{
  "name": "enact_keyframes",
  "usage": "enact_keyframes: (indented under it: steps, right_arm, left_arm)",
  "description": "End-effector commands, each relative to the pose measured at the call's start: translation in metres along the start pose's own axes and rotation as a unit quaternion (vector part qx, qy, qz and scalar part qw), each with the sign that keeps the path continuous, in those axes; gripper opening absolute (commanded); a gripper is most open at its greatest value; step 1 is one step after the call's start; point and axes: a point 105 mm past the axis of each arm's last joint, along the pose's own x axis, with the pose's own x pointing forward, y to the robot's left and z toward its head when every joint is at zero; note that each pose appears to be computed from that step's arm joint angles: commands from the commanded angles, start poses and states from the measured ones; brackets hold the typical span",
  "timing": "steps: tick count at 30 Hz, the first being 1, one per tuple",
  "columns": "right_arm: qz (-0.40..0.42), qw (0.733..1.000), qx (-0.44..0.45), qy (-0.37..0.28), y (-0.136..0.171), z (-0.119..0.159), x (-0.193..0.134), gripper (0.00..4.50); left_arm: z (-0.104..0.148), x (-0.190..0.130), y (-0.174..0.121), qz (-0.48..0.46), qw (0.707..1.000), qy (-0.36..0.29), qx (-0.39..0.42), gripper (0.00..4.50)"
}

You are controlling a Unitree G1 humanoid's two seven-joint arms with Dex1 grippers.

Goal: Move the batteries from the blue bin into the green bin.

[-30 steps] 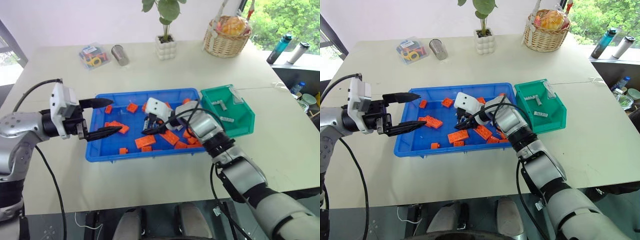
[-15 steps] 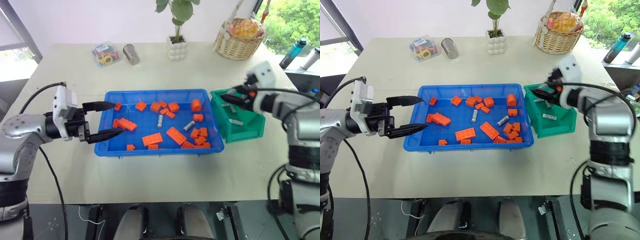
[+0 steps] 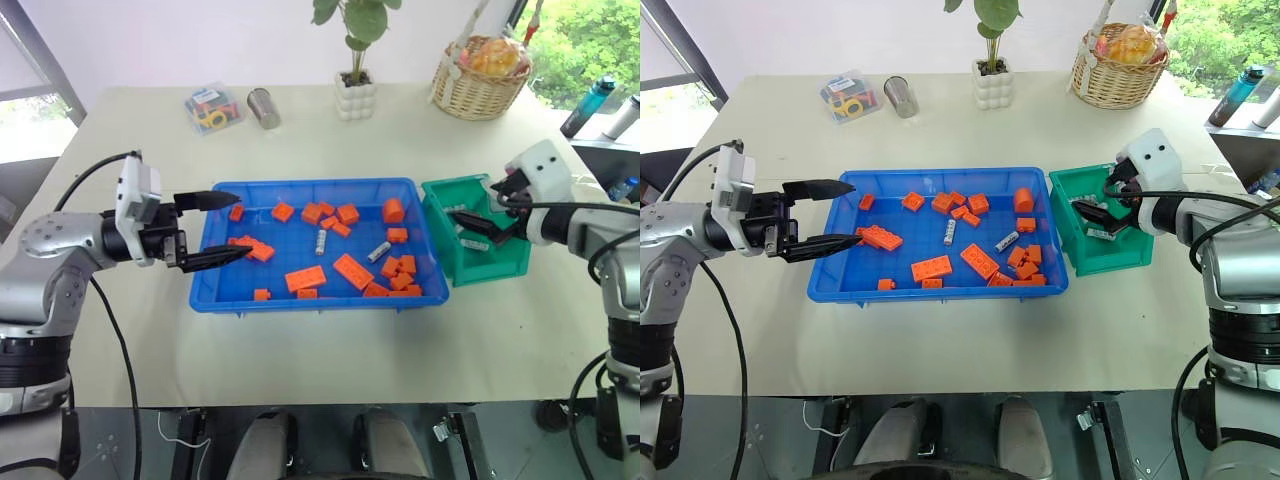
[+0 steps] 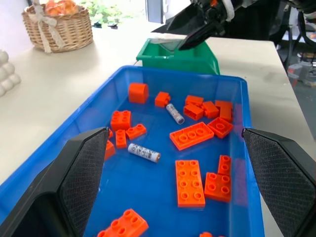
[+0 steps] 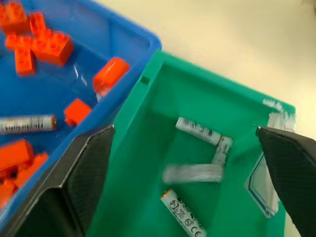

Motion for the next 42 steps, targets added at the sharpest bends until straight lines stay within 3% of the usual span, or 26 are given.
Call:
enact_keyframes:
  steps: [1,3,6,10,17,33,41,42]
  right_arm:
    - [0.032,0.994,-0.045,-0.099,0.015,0.063,-0.002,4.49]
    - [0.072,0.987,-0.052,-0.133,0.034,0.086,0.003,4.49]
    - [0.129,0.981,-0.024,-0.145,0.065,0.096,0.017,4.49]
    - [0.2,0.974,0.025,-0.102,0.122,0.079,0.044,4.49]
    - [0.222,0.968,0.113,-0.029,0.169,0.052,0.065,4.49]
    - [0.213,0.967,0.137,0.025,0.203,0.029,0.123,4.49]
    - [0.221,0.965,0.138,0.02,0.216,0.032,0.132,4.49]
    - [0.222,0.965,0.136,0.02,0.217,0.032,0.131,3.97]
  left_arm:
    - [0.007,-0.001,0.0,0.002,1.0,-0.006,0.019,4.5]
    - [0.006,-0.001,-0.001,0.003,1.0,-0.005,0.019,4.5]
    - [0.007,-0.002,-0.001,0.007,1.0,-0.005,0.02,4.5]
    - [0.007,-0.002,-0.003,0.011,1.0,-0.005,0.022,4.5]
    - [0.008,-0.004,-0.004,0.019,1.0,-0.002,0.022,4.5]
    - [0.008,0.002,-0.005,0.016,1.0,-0.006,0.021,4.5]
    - [0.009,0.001,-0.004,0.018,1.0,-0.006,0.023,4.5]
    - [0.009,0.001,-0.004,0.019,1.0,-0.007,0.023,4.5]
